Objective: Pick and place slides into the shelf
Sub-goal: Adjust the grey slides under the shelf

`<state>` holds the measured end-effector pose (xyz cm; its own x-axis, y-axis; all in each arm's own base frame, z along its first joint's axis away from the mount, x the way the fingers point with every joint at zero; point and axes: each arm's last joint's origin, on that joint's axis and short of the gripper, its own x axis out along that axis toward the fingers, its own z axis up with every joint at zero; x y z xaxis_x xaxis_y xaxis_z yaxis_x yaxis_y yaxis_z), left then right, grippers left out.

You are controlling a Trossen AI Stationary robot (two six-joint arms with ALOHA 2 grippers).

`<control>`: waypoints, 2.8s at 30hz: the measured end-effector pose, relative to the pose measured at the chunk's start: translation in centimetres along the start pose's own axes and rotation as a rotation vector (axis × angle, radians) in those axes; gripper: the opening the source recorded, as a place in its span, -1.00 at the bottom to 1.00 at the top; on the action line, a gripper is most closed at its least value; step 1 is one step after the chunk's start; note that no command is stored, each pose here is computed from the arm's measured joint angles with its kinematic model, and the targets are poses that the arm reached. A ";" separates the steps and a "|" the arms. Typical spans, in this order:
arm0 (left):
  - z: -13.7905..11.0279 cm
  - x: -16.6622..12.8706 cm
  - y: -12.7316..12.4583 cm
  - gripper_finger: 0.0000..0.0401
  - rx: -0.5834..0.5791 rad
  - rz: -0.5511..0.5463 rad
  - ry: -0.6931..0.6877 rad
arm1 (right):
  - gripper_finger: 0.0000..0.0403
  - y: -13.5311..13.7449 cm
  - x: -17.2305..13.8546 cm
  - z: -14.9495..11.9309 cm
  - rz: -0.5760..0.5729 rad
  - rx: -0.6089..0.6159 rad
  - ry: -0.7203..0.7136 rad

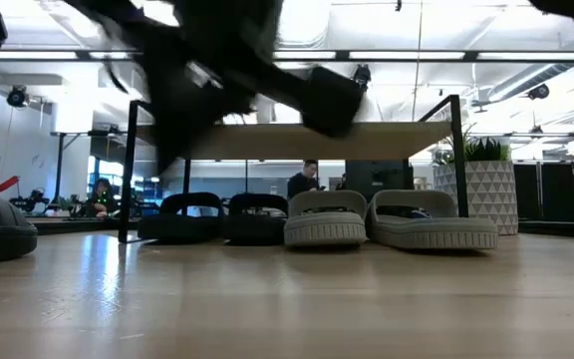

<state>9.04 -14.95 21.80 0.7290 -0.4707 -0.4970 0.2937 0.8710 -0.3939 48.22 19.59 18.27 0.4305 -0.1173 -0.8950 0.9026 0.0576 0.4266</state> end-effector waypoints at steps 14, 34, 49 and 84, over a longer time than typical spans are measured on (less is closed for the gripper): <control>0.0 0.0 0.0 -0.79 0.008 0.000 0.001 | -0.96 -0.9 3.0 -3.4 0.486 0.128 0.200; 0.2 0.0 -0.1 -0.79 0.001 0.005 -0.026 | -0.96 -8.3 -10.8 6.0 0.136 0.003 -0.129; 0.2 0.0 0.0 -0.79 0.001 0.013 -0.031 | -0.96 -6.6 -3.7 2.4 -0.136 -0.079 -0.111; 0.0 0.0 0.1 -0.79 0.009 0.027 -0.015 | -0.96 -8.3 0.7 7.8 -0.242 -0.027 -0.322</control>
<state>9.08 -14.84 21.78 0.7459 -0.4447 -0.4959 0.2789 0.8846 -0.3737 41.09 11.27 15.12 0.1879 -0.4351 -0.8806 0.9794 0.0155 0.2013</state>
